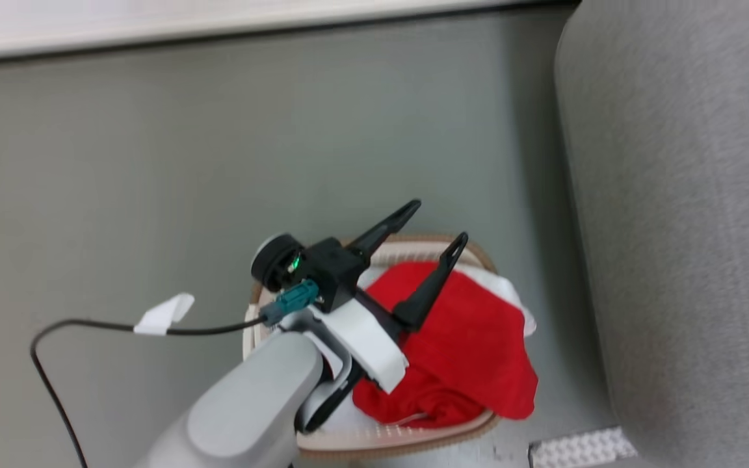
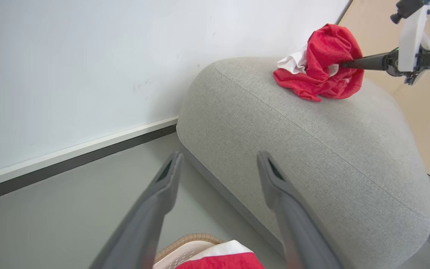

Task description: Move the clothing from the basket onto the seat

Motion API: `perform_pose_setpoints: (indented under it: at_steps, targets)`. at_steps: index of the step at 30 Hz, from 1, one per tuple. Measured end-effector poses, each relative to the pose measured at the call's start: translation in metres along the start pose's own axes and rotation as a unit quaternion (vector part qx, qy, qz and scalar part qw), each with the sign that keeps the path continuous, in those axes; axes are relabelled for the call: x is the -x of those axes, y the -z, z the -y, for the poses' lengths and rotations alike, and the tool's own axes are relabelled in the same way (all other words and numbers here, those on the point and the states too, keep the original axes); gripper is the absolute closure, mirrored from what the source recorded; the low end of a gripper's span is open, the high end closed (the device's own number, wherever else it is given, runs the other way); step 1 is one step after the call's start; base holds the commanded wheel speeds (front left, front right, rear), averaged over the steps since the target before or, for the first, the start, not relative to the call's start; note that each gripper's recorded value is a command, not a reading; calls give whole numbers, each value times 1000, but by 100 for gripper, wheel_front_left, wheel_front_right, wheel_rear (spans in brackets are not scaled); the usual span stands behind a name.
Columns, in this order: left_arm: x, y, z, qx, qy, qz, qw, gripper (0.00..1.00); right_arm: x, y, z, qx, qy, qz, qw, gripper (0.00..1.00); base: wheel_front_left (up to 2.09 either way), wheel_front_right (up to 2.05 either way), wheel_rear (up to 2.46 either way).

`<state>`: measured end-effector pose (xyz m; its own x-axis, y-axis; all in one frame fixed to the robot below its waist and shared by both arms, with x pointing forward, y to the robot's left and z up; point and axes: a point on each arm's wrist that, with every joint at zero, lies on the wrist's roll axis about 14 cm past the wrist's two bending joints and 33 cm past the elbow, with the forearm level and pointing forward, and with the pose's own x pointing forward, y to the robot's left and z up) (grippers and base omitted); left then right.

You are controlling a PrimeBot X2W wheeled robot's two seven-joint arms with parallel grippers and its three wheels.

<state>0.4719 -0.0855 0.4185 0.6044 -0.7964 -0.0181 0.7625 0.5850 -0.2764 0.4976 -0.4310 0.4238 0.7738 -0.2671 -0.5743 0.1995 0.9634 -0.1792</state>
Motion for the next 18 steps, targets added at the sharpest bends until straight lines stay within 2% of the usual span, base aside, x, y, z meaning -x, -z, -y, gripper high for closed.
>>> perform_pose_setpoints:
  at_steps: [4, 6, 11, 15, 18]
  targets:
    - [13, -24, 8, -4, -19, 17, 1000, 0, 34, 13, 12, 18, -5, -34, 999, 0, 0, 0, 0]
    - [22, -34, 11, -7, -32, 24, 999, 0, 51, 7, 17, 16, -9, -23, 1000, 0, 0, 0, 0]
    - [48, -69, 11, -28, -71, 55, 996, 0, 99, -58, 22, 10, -27, 105, 994, 0, 0, 0, 0]
    - [68, -99, 10, -49, -102, 86, 990, 0, 139, -104, 0, 18, -67, 215, 974, 0, 0, 0, 0]
    - [90, -115, 2, -61, -138, 103, 983, 0, 165, -121, -18, 37, -92, 268, 958, 0, 0, 0, 0]
